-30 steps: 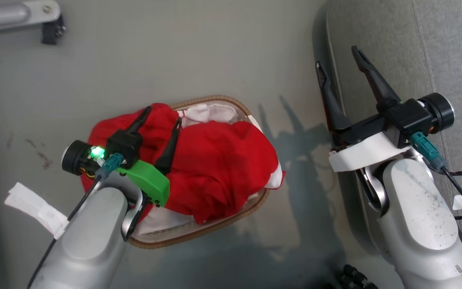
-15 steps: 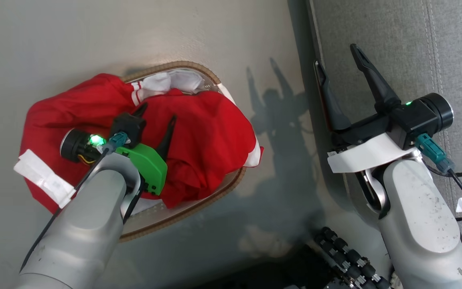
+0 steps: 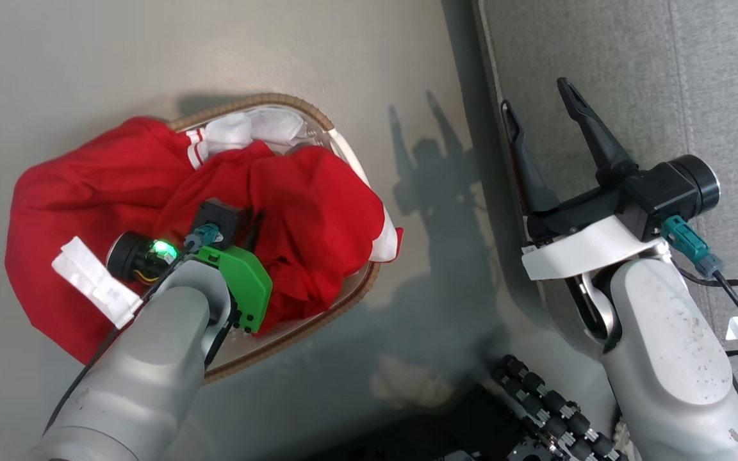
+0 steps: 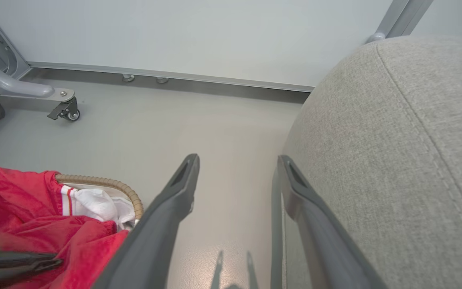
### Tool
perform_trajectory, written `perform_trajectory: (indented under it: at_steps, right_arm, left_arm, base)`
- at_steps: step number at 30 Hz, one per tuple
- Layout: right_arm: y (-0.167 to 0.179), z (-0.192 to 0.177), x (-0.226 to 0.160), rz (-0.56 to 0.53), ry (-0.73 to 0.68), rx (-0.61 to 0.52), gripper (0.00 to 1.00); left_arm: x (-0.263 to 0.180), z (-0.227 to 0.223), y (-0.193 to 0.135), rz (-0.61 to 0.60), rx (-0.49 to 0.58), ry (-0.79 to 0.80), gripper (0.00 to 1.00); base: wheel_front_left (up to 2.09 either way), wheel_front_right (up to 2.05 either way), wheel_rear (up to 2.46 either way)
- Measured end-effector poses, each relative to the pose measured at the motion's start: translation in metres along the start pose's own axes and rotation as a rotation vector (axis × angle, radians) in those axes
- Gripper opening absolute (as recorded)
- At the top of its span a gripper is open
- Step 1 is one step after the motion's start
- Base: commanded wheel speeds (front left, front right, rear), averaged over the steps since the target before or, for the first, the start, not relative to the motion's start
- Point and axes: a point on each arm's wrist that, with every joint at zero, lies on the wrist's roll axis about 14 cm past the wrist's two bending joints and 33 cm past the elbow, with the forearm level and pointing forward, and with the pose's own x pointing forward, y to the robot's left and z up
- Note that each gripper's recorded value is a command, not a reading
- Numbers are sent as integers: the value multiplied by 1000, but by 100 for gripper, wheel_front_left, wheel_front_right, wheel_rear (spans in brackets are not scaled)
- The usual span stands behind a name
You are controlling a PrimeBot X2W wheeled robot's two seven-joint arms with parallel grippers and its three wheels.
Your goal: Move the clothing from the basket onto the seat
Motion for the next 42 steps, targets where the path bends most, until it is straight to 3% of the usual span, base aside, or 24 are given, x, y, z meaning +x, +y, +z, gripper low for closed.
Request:
perform_trajectory:
  at_steps: [9,20,28,42]
  right_arm:
    - [-1,30,-8,-10,-56,5,100]
    - [11,65,-36,4,-117,24,100]
    - [22,92,-64,21,-176,40,100]
    - [46,108,-122,62,-230,70,100]
  left_arm:
    - [-29,31,-18,-8,0,-94,0]
    - [-92,76,-35,70,-94,-300,0]
    - [-144,117,-55,118,-60,-489,0]
    - [-250,200,-96,178,33,-889,0]
  base:
    - [0,0,0]
    - [0,0,0]
    - [0,0,0]
    - [0,0,0]
